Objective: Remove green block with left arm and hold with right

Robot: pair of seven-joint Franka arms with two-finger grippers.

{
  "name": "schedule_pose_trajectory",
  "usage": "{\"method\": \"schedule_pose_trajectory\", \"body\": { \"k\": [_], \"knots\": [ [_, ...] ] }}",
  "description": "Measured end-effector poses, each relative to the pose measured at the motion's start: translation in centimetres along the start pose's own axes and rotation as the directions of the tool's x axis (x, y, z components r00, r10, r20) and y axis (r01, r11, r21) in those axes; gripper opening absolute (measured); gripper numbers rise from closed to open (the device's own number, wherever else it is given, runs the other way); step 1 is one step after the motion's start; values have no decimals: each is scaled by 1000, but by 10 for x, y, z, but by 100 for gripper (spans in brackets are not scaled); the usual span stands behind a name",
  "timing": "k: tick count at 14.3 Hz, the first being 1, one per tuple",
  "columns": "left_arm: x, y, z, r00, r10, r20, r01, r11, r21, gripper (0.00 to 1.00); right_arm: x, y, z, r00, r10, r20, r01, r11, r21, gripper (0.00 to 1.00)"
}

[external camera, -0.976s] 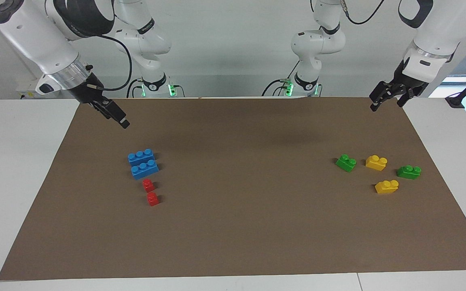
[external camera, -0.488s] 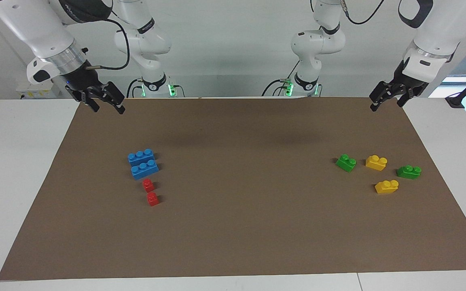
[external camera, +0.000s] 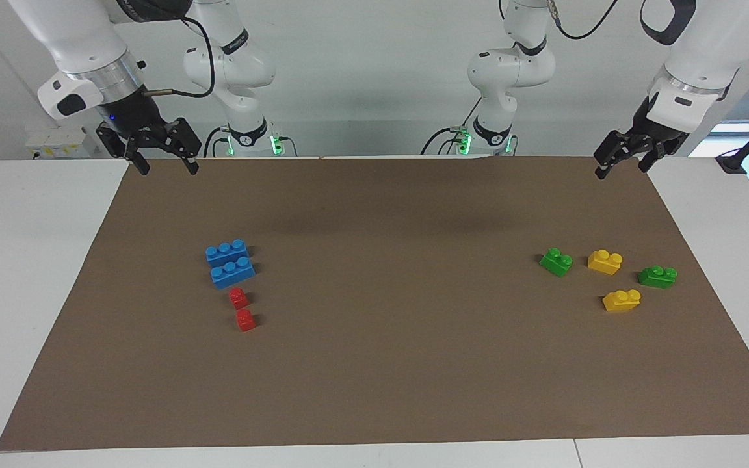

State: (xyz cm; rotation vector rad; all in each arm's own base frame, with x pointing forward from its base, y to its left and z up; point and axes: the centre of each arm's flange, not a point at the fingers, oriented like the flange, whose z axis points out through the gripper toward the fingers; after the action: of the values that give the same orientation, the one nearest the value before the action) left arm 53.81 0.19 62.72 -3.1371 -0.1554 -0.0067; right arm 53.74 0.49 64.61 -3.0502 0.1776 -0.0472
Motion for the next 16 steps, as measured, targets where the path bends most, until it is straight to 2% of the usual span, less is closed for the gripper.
{"method": "schedule_pose_trajectory", "body": {
  "k": [9,12,16],
  "knots": [
    [0,0,0,1000,0,0,0,1000,0,100,-1,4,-1,1000,0,26,1,999,-39,100],
    [0,0,0,1000,1,0,-1,1000,0,100,-2,8,-1,999,2,32,1,997,-82,100],
    [0,1,0,1000,2,0,-2,1000,0,100,-2,9,0,999,3,37,0,996,-89,100]
  ]
}}
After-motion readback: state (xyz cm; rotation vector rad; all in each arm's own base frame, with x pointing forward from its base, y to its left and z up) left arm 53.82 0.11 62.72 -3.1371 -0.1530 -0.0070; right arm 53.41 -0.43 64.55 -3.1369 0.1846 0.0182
